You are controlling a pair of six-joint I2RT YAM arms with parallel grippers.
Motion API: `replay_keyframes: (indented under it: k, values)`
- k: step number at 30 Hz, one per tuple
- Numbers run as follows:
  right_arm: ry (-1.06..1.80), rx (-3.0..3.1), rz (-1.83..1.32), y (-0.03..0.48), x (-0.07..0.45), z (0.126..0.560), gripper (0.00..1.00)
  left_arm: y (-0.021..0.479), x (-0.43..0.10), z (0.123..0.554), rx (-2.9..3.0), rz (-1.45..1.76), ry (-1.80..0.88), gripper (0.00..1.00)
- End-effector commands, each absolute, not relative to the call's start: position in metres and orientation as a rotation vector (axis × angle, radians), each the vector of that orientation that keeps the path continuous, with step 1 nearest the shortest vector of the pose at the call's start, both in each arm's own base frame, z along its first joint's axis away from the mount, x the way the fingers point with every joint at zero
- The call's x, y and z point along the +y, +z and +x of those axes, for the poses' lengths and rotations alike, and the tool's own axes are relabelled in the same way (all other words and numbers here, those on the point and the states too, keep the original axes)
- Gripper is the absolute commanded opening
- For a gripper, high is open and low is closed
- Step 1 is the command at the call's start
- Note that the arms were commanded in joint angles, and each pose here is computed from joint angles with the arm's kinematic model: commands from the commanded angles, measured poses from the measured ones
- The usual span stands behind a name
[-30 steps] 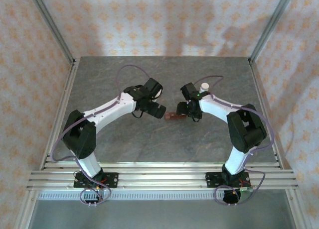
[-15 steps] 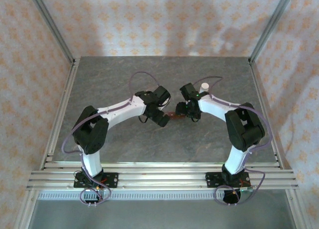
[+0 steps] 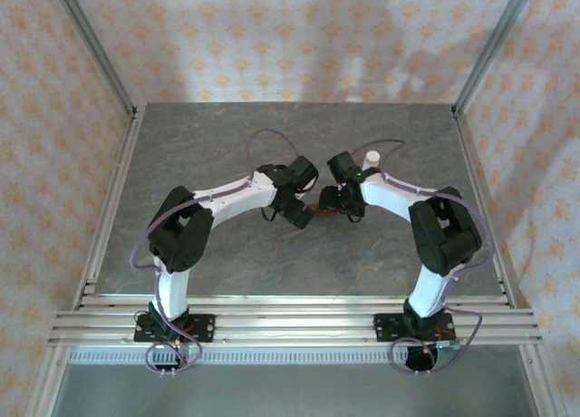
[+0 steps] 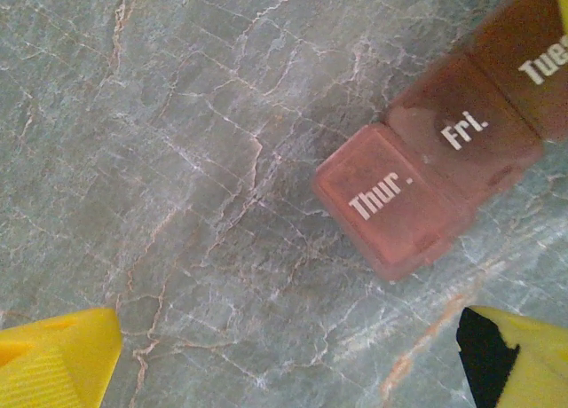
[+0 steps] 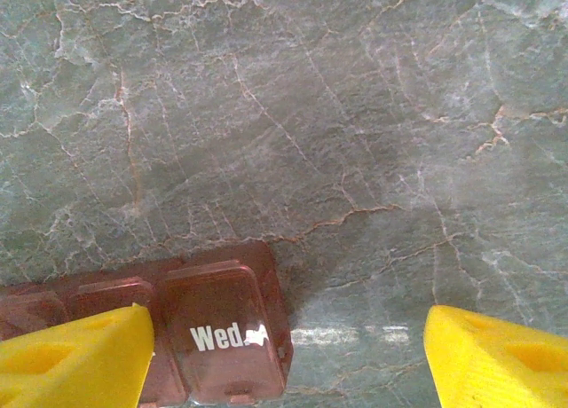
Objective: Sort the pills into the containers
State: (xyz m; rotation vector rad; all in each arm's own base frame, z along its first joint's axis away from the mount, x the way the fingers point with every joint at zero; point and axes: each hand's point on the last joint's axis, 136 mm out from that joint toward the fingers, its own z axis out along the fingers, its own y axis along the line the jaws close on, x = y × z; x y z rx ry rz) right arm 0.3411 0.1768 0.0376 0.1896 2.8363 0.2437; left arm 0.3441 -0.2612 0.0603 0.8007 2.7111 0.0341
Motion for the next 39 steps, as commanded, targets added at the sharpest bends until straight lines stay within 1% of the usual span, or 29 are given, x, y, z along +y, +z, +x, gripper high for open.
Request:
replay_keyframes:
  k: [1, 7, 17, 24, 34, 39]
  values:
    - [0.195, 2.87, 0.206, 0.025, 0.167, 0.333, 0.8, 0.061, -0.262, 0.353, 2.681, 0.839, 0.096, 1.0]
    - [0.183, 2.88, 0.2, 0.021, 0.165, 0.329, 0.8, 0.059, -0.261, 0.363, 2.671, 0.832, 0.13, 1.0]
    - [0.169, 2.891, 0.2, 0.018, 0.163, 0.327, 0.79, 0.072, -0.246, 0.396, 2.661, 0.739, 0.135, 1.0]
    - [0.17, 2.902, 0.201, 0.014, 0.163, 0.324, 0.79, 0.07, -0.234, 0.413, 2.687, 0.635, 0.076, 1.0]
    - [0.188, 2.906, 0.195, 0.017, 0.165, 0.323, 0.79, 0.053, -0.231, 0.417, 2.729, 0.593, 0.067, 1.0]
    - [0.226, 2.898, 0.19, 0.026, 0.17, 0.326, 0.79, 0.064, -0.233, 0.415, 2.716, 0.575, 0.029, 1.0]
